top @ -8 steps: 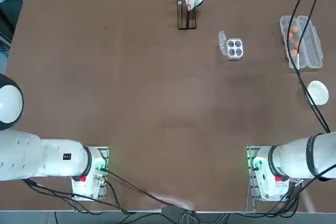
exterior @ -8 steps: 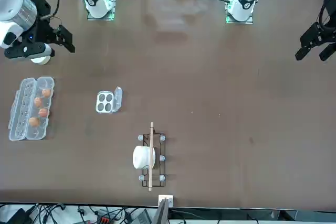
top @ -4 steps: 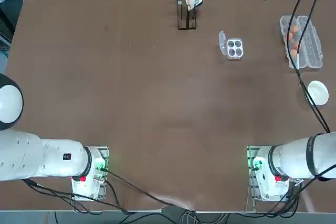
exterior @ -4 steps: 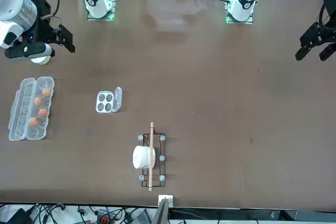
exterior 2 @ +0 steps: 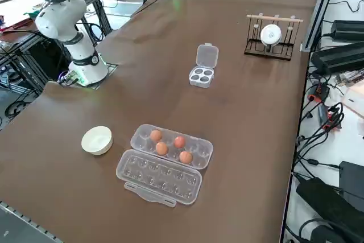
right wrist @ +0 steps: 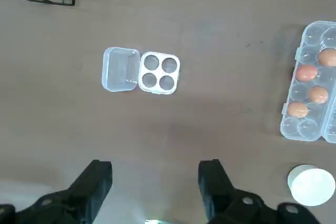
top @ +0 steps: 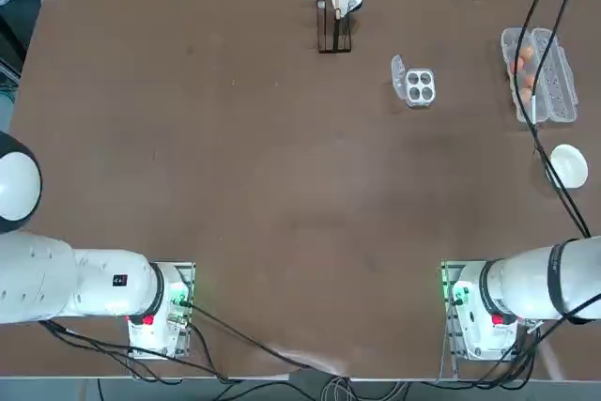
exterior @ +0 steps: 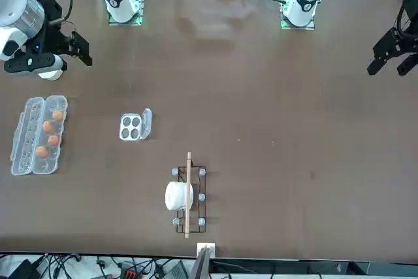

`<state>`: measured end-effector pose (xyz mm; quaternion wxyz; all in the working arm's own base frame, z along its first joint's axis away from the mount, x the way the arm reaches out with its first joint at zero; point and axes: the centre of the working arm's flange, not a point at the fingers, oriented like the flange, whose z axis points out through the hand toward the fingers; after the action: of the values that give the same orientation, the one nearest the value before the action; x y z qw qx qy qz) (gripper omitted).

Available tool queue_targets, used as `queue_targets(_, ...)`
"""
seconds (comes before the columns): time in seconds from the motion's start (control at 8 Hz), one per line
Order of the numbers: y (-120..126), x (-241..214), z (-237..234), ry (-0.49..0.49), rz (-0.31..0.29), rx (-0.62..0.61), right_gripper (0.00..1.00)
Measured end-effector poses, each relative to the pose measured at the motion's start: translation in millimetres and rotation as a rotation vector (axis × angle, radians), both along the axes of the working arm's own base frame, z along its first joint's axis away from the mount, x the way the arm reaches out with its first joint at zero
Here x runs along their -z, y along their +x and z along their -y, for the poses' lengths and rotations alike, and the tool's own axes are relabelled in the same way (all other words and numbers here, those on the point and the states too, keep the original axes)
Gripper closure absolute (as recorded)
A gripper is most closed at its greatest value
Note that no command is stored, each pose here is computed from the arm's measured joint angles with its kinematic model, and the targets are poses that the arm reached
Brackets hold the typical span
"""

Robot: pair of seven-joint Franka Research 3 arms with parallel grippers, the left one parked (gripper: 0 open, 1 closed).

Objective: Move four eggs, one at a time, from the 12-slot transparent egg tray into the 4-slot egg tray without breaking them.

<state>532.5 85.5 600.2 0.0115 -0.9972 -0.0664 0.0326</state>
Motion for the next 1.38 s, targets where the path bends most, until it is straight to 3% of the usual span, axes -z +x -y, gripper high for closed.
queue_targets(1.38, 0.8, 0.0, 2.1, 0.0, 0.002, 0.006, 0.0)
